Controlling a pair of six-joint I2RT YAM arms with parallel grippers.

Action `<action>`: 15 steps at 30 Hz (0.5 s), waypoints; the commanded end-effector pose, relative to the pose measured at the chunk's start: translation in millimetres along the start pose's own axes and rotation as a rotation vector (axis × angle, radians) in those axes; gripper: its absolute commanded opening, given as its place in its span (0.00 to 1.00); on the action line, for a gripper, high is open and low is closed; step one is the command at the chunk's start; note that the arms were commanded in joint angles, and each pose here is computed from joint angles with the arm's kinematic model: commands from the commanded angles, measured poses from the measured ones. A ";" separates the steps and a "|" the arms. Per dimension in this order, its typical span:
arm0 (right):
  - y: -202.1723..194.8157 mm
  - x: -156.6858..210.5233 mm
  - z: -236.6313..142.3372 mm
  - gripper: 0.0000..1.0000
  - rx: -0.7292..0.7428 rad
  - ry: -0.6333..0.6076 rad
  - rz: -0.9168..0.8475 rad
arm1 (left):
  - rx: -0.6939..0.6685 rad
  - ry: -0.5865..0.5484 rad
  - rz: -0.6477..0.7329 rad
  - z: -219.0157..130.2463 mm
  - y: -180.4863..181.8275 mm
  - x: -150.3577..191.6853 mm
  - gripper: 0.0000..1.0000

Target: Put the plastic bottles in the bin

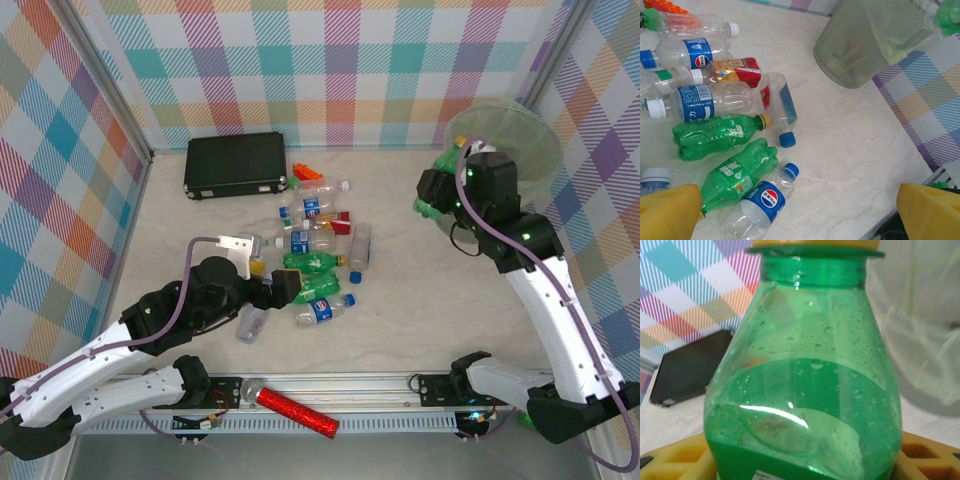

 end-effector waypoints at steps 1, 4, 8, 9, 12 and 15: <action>-1.8 -33.3 -17.7 0.60 0.051 -0.179 -0.094 | 0.031 -0.056 0.004 -9.0 -9.8 -15.2 1.00; -3.8 -54.8 -21.9 0.60 0.114 -0.277 -0.141 | 0.023 -0.057 0.005 -10.4 -8.4 -15.2 1.00; -7.0 -81.5 -19.5 0.62 0.184 -0.356 -0.161 | 0.024 -0.061 0.004 -13.5 -6.8 -14.9 1.00; -8.6 -87.6 -16.8 0.62 0.203 -0.368 -0.164 | 0.023 -0.061 0.003 -13.8 -6.0 -14.2 1.00; -19.1 -105.1 -5.3 0.62 0.271 -0.412 -0.163 | 0.019 -0.057 -0.003 -13.8 -3.3 -11.1 1.00; -39.7 -118.1 11.3 0.61 0.336 -0.424 -0.123 | 0.017 -0.046 -0.009 -14.4 -1.5 -8.4 0.99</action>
Point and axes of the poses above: each hand's point on the last joint's axis, 136 mm out from that joint toward the fingers, its own z axis out along the fingers, its own y axis along the line the jaws close on, x = y × z, the point moved 6 cm from there along -z, back along the fingers, and after that the axes turned 3 degrees about -z, right-handed, at the moved point
